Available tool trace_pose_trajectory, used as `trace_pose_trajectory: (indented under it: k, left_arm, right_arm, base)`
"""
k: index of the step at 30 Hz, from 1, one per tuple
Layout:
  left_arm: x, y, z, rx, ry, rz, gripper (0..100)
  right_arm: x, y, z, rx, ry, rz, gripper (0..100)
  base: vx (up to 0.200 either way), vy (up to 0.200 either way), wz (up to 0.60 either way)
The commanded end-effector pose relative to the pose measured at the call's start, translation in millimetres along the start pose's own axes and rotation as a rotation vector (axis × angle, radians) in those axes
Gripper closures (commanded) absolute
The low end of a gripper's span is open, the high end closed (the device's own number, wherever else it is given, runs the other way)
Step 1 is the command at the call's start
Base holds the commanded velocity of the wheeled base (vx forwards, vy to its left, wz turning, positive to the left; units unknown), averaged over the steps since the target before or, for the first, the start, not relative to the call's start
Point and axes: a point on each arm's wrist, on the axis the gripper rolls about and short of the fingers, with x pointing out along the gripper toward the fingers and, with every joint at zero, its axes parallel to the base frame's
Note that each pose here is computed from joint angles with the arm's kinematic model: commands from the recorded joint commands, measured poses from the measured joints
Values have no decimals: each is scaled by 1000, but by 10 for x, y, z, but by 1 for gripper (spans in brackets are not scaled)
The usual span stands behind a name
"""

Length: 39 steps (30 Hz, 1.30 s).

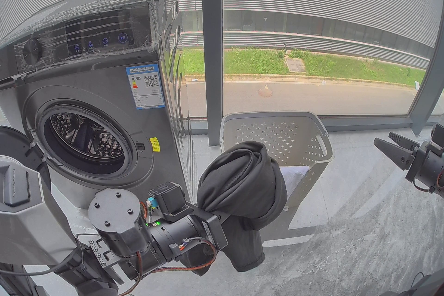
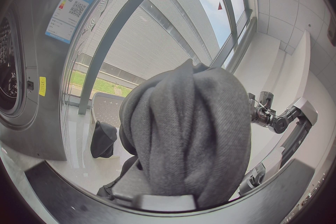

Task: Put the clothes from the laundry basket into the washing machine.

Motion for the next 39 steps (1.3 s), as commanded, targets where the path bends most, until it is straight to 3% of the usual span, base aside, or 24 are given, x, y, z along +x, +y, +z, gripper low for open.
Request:
trace_pose_trajectory:
  k: [1, 4, 24, 39]
  left_arm:
    - [-13, 18, -58, 0, 22, 2, 100]
    - [-41, 40, -65, 7, 28, 13, 100]
    - [-151, 189, -71, 9, 48, 77, 100]
    - [-188, 212, -89, 8, 60, 91, 100]
  right_arm:
    - [-1, 1, -1, 1, 0, 2, 0]
    - [-2, 0, -7, 1, 2, 1, 0]
    - [9, 11, 20, -6, -5, 9, 0]
    - [10, 14, 20, -7, -4, 12, 0]
  base:
    - [0, 0, 0]
    - [0, 0, 0]
    - [0, 200, 0]
    - [0, 200, 0]
